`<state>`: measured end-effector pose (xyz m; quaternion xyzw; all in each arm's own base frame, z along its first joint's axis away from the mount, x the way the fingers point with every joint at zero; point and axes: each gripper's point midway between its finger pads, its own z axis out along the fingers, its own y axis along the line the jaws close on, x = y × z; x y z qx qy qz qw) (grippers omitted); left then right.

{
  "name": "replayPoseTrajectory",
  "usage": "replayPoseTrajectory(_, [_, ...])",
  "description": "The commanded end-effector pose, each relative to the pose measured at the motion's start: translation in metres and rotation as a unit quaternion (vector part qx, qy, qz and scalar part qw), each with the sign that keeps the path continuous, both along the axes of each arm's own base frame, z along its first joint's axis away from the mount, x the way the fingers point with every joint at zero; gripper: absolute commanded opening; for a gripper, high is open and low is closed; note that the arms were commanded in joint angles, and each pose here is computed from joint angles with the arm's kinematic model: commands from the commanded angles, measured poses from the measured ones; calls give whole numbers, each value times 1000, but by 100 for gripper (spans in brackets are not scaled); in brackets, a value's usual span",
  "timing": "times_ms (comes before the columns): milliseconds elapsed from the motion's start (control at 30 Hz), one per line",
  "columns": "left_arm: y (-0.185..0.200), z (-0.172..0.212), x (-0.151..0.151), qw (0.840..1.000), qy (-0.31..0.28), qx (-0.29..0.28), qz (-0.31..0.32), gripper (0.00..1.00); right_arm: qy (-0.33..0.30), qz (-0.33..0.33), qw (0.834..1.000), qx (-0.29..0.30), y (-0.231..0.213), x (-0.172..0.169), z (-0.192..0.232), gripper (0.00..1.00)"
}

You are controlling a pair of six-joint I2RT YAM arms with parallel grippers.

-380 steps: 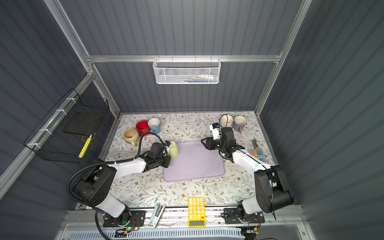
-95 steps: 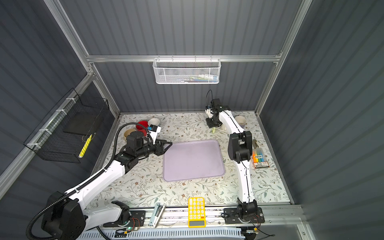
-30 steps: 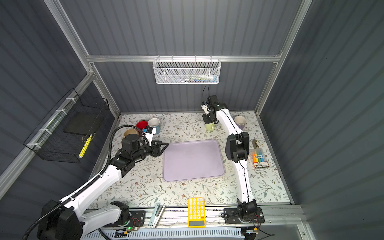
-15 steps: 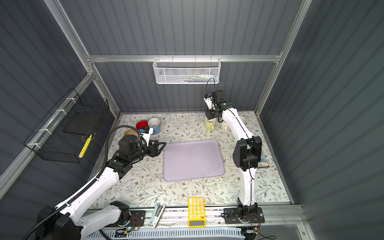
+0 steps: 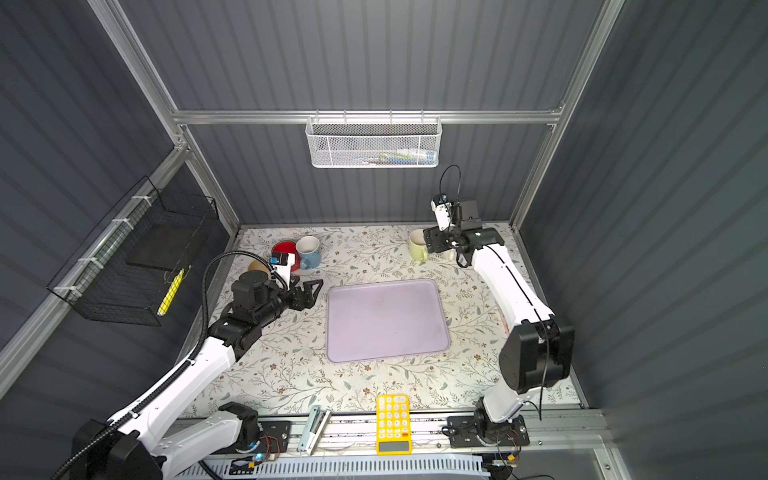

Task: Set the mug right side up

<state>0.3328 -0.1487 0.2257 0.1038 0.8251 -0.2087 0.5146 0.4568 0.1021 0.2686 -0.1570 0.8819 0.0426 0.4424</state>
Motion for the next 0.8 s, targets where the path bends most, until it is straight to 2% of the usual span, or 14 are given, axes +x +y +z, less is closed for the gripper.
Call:
replayPoseTrajectory(0, [20,5,7,999,-28,13,44,90,-32,-41,999,8,-19,-9,8,99])
replayPoseTrajectory(133, [37,0,12,996,-36,24,84,99,-79,-103,991,14,-49,-26,12,99])
replayPoseTrajectory(333, [70,-17,20,986,-40,32,156,100,-131,-201,971,20,-95,-65,0,99])
replayPoseTrajectory(433, [86,-32,26,980,-28,39,192,100,-171,-268,948,20,-122,-88,-4,99])
replayPoseTrajectory(500, [97,-42,30,975,-25,44,218,100,-193,-340,920,11,-149,-107,-13,99])
replayPoseTrajectory(533, [102,-47,30,972,-23,46,228,100,-202,-357,912,10,-156,-114,-15,99])
replayPoseTrajectory(633, [122,-61,31,961,-22,58,270,100,-220,-382,897,22,-167,-132,-36,99])
replayPoseTrajectory(767, [144,-81,32,946,-15,91,311,100,-222,-385,896,25,-170,-142,-69,99])
